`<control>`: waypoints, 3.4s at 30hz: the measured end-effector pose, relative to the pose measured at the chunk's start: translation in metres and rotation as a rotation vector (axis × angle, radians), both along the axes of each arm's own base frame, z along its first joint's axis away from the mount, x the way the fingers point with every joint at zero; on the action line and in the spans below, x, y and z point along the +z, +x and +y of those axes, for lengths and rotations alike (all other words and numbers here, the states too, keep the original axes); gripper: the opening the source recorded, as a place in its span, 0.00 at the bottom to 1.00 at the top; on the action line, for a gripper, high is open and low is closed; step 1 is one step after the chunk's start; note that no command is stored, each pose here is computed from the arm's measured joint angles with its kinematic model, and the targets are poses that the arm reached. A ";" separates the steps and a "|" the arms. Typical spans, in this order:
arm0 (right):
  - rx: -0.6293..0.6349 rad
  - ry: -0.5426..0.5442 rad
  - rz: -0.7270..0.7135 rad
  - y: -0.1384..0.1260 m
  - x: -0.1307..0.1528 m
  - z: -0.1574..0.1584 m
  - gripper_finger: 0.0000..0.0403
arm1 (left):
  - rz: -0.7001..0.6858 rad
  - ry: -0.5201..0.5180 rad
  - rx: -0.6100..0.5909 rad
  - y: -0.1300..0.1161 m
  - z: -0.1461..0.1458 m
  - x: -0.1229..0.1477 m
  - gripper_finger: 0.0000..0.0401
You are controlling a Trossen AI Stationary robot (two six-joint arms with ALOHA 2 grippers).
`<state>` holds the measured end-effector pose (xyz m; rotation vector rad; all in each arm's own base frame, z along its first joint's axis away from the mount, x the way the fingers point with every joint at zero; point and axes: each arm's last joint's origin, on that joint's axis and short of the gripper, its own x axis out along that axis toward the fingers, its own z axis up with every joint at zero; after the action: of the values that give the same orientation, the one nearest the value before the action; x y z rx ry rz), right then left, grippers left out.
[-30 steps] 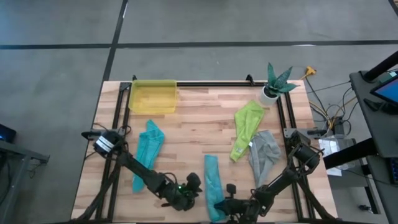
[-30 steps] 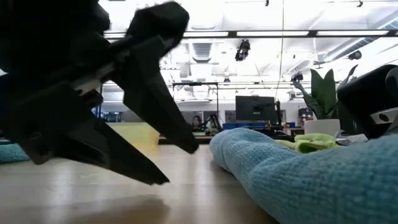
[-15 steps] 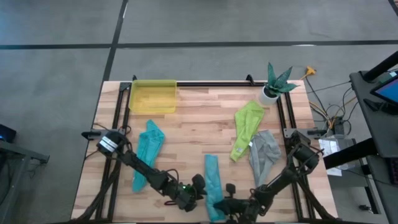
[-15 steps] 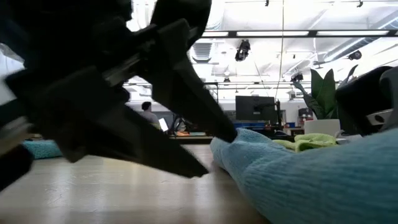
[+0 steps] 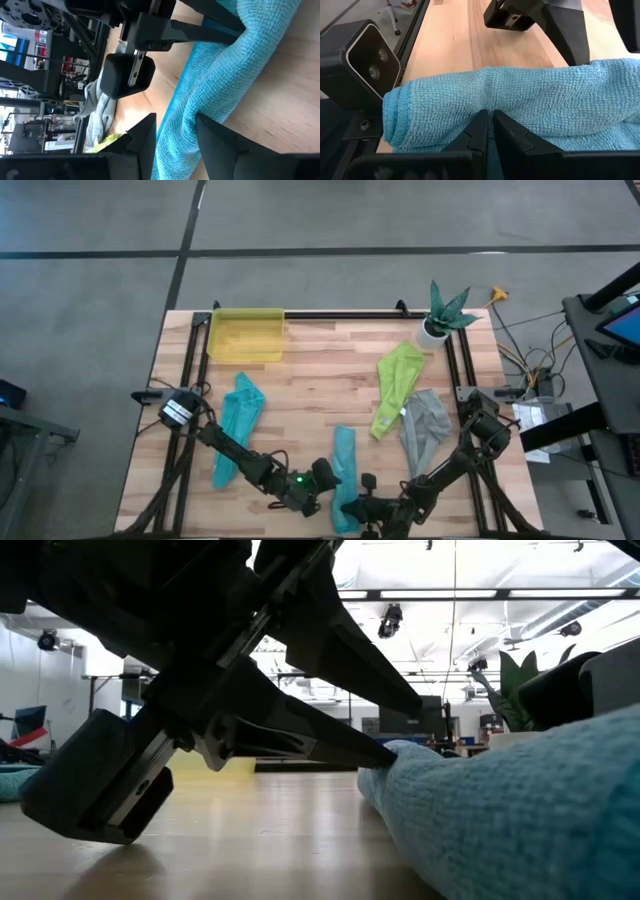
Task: Roll microfiber towels into tight, uniform cylinder then place into a basket
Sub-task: Roll the right light blue towel
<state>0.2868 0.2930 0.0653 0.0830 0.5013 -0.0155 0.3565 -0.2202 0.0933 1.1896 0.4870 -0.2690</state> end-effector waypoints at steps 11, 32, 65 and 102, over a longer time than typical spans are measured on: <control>0.009 -0.015 -0.008 0.002 0.001 0.000 0.07 | -0.016 -0.047 -0.031 0.005 -0.003 0.004 0.31; 0.077 -0.107 -0.057 0.011 0.017 0.009 0.07 | -0.018 -0.132 -0.041 0.011 0.003 0.005 0.31; 0.066 -0.113 -0.033 0.009 0.012 0.008 0.07 | 0.041 -0.228 -0.112 0.041 0.008 -0.014 0.10; -0.254 0.076 0.329 -0.052 0.046 -0.006 0.07 | 0.212 -0.169 -0.062 0.065 -0.002 -0.029 0.03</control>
<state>0.2347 0.2868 0.1112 0.2203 0.8174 -0.2620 0.4213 -0.2226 0.0646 1.0173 0.5999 -0.4839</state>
